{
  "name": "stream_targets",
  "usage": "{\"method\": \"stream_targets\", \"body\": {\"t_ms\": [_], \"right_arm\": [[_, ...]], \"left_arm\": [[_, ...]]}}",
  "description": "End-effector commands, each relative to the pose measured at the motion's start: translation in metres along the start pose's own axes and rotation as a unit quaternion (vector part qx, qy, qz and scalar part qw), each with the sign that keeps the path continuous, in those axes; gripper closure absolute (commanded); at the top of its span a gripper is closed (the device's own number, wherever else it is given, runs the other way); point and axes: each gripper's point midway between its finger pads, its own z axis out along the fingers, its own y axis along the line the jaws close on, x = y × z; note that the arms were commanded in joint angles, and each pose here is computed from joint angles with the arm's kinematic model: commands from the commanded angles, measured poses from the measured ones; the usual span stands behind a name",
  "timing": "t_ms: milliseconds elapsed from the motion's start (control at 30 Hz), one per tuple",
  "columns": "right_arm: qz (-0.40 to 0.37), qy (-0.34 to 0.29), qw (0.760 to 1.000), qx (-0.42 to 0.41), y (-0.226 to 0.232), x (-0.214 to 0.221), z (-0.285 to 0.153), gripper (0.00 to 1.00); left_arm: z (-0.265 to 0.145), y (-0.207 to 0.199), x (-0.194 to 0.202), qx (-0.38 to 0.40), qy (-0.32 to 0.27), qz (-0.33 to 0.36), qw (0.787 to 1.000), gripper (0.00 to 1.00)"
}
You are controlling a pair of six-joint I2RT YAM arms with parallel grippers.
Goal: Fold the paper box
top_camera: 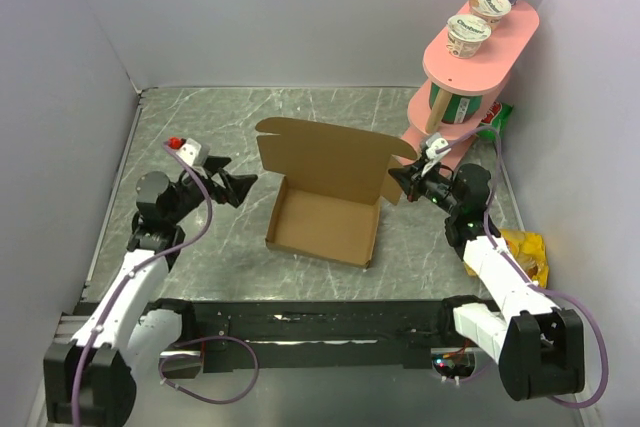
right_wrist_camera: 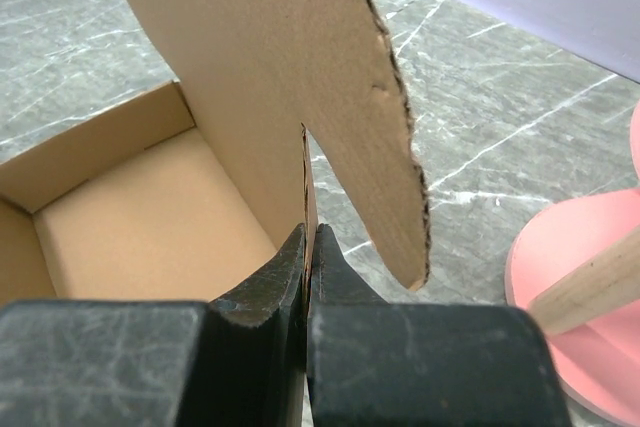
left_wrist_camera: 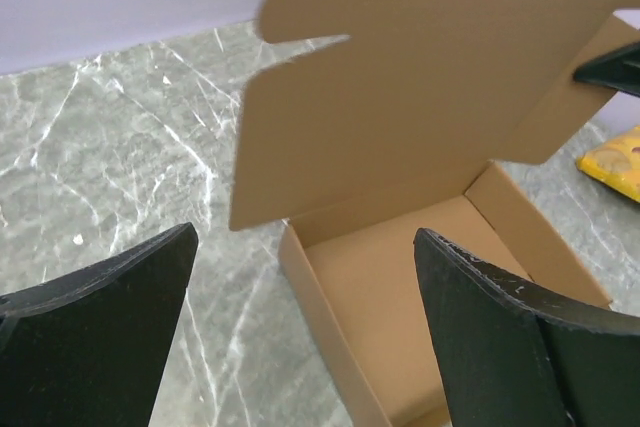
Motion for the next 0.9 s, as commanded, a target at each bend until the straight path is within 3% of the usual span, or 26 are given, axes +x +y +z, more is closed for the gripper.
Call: {"method": "stream_targets", "body": {"t_ms": [0,167,467,567,867], "right_arm": [[-0.022,-0.035,0.999,-0.015,0.000,-0.029,0.001,1.00],[-0.021,-0.035,0.999,-0.029,0.002,-0.031,0.001,1.00],[-0.015,-0.019,0.999,-0.036,-0.001,-0.026,0.006,1.00],[-0.012,-0.014,0.999,-0.038,-0.001,-0.024,0.008,1.00],[-0.013,-0.015,0.999,-0.031,-0.003,-0.024,0.007,1.00]], "left_arm": [[0.005,-0.006,-0.039,0.077,-0.080,0.025,0.993,0.03],[0.027,0.005,-0.018,0.134,-0.037,0.010,0.990,0.05],[0.064,0.038,0.003,0.143,-0.006,0.005,0.990,0.07],[0.073,0.040,0.008,0.156,-0.009,0.001,0.988,0.12],[0.098,0.027,0.027,0.156,-0.001,-0.005,0.988,0.48]]}}
